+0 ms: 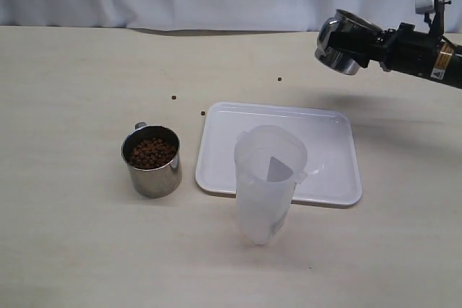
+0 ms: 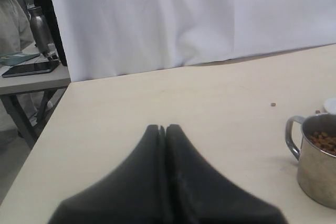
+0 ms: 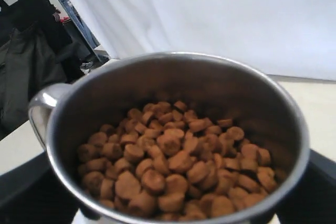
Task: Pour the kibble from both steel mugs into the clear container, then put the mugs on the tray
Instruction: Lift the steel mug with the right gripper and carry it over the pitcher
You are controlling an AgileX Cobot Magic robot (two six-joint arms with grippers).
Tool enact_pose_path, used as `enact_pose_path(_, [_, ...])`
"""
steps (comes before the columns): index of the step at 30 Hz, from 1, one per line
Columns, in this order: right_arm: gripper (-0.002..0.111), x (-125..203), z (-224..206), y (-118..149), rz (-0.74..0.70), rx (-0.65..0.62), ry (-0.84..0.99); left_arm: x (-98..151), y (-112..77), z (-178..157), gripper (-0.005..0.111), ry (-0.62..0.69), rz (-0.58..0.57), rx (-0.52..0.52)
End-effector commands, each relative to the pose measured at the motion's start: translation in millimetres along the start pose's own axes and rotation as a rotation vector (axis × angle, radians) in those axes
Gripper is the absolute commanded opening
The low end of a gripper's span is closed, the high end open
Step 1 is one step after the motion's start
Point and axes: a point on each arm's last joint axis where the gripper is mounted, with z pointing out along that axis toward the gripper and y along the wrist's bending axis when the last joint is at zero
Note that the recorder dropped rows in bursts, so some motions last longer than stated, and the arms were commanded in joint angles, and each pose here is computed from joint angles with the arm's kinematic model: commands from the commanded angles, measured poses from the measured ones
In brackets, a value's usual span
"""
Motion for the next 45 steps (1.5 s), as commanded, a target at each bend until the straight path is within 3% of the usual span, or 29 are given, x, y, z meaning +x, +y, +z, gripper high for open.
enact_pose_path(1, [0.005, -20.3, -2.0, 20.7, -0.015, -0.008, -0.039, -0.1, -0.5, 0.0, 0.000, -0.012, -0.007, 0.007])
enact_pose_path(5, [0.005, -32.2, -7.8, 39.2, -0.061, -0.001, -0.059, -0.1, -0.5, 0.0, 0.000, -0.012, -0.007, 0.007])
enact_pose_path(11, [0.005, -40.4, -2.8, 66.0, -0.173, 0.126, 0.015, -0.1, -0.5, 0.0, 0.000, -0.012, -0.007, 0.007])
enact_pose_path(23, [0.005, -40.5, 35.8, 126.2, -0.360, 0.106, 0.126, 0.3, -0.7, 0.0, 0.000, -0.007, -0.009, 0.008])
enact_pose_path(34, [0.005, -42.0, -5.6, 166.9, -0.478, 0.149, 0.014, 0.3, -0.7, 0.0, 0.000, -0.007, -0.009, 0.008])
enact_pose_path(45, [0.005, -22.0, -53.0, 211.7, -0.625, 0.163, 0.001, 0.3, -0.7, 0.0, 0.000, -0.007, -0.009, 0.008])
